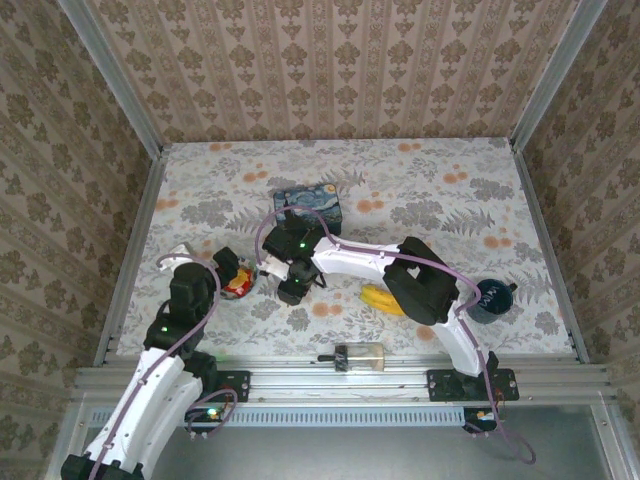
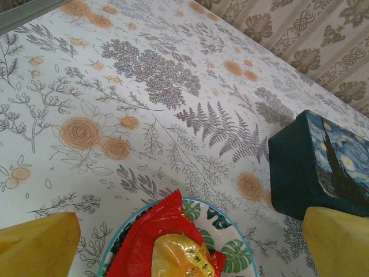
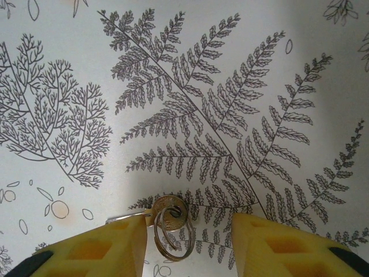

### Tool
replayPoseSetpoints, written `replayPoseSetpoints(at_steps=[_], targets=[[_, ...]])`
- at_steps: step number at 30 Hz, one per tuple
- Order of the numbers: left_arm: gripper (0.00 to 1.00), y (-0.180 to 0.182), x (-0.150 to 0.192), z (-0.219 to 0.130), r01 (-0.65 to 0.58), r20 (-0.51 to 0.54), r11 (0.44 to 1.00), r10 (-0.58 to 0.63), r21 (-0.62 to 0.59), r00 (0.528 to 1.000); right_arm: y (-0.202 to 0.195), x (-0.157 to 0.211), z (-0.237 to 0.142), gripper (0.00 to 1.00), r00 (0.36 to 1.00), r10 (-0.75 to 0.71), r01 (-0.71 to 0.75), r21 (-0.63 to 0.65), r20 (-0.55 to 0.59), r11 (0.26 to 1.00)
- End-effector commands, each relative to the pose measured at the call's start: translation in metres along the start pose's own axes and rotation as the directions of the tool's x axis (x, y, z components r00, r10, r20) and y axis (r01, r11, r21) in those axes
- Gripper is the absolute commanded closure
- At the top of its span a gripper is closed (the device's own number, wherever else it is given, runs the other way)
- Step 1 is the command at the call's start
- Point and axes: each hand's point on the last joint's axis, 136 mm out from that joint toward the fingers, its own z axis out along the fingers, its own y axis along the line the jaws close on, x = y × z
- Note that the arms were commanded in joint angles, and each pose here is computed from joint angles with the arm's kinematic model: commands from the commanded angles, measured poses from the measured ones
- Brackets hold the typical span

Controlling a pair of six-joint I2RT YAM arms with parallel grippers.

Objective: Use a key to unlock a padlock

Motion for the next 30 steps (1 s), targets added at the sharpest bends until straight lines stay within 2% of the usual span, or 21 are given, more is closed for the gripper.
replayPoseSetpoints(at_steps=[1, 9, 18, 25, 30], targets=[[0.00, 0.004, 0.004, 0.000, 0.017, -0.010, 1.000, -0.017, -0.005, 1.000, 0.007, 0.000, 0.008, 0.60, 1.000, -0.017, 0.017, -0.032, -0.016, 0.999], [0.00, 0.003, 0.004, 0.000, 0.023, -0.012, 1.000, -0.023, 0.003, 1.000, 0.011, -0.002, 0.011, 0.74, 1.000, -0.009, 0.009, -0.056, -0.011, 0.998], [0.00, -0.001, 0.001, -0.001, 0.021, -0.011, 1.000, -0.021, 0.015, 1.000, 0.009, -0.004, -0.003, 1.00, 1.000, 0.000, 0.001, -0.035, 0.028, 0.999], [0.00, -0.007, -0.001, -0.003, 0.010, -0.018, 0.999, -0.010, 0.043, 1.000, -0.002, -0.008, -0.032, 1.00, 0.992, 0.063, -0.064, 0.007, 0.114, 0.998], [0.00, -0.019, -0.005, -0.004, -0.014, -0.013, 0.995, 0.015, 0.103, 1.000, -0.024, -0.013, -0.064, 1.00, 0.961, 0.161, -0.180, 0.066, 0.227, 0.981]])
